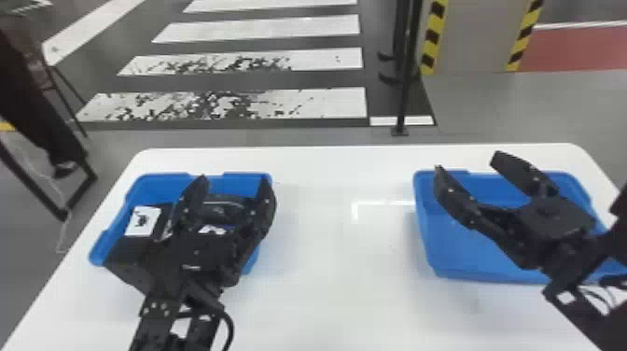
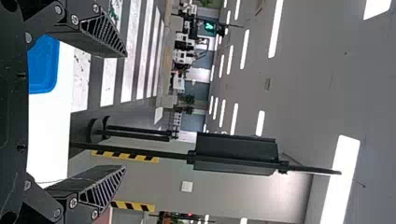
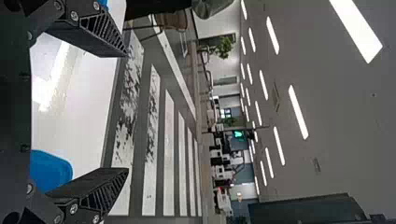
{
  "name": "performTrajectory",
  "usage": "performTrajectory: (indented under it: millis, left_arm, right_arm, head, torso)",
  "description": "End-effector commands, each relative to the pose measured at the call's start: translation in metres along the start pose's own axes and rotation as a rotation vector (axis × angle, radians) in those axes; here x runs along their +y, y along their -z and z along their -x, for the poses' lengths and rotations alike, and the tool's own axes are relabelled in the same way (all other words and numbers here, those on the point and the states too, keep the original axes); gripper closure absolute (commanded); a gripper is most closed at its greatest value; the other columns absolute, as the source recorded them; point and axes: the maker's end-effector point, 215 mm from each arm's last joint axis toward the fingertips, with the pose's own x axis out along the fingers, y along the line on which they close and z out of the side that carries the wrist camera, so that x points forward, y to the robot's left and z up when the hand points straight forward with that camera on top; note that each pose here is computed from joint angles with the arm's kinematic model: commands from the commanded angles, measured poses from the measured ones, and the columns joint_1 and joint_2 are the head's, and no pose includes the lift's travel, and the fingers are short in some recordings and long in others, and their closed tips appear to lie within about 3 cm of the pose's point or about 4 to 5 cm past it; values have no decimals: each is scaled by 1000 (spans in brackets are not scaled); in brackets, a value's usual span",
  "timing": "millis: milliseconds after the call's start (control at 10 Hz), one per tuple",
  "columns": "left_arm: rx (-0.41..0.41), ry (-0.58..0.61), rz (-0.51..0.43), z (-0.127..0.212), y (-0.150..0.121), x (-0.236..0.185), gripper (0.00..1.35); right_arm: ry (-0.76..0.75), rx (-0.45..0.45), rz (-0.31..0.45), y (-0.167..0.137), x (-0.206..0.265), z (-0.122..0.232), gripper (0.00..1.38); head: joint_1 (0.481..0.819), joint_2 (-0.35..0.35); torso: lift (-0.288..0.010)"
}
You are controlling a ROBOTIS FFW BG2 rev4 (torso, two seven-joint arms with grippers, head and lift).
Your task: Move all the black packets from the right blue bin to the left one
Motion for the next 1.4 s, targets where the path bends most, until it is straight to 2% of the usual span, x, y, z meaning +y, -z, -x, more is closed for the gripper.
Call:
performTrajectory:
  millis: [0,100,200,500,1300]
  left_arm:
    - [28,-5,-92,5,3,1,217]
    - [19,-15,-151,8,-3,5,217]
    - [22,-27,-167,13,-3,8,217]
    - [50,-84,-165,26,0,28,217]
    - [6,-99,-172,28,-17,28,219]
  right_arm:
    - [49,1,25,-6,-4,22,171]
    - [69,4,18,-5,-6,27,173]
    - [82,17,12,2,-8,33,173]
    - [108,29,-9,11,-10,44,173]
    - [139,-12,0,0,-24,49,168]
  head:
    - [695,90]
    - [695,69]
    - [695,64]
    - [695,74]
    - [695,70]
  torso:
    - [-168]
    - [-168]
    - [-168]
    - [-168]
    - [-168]
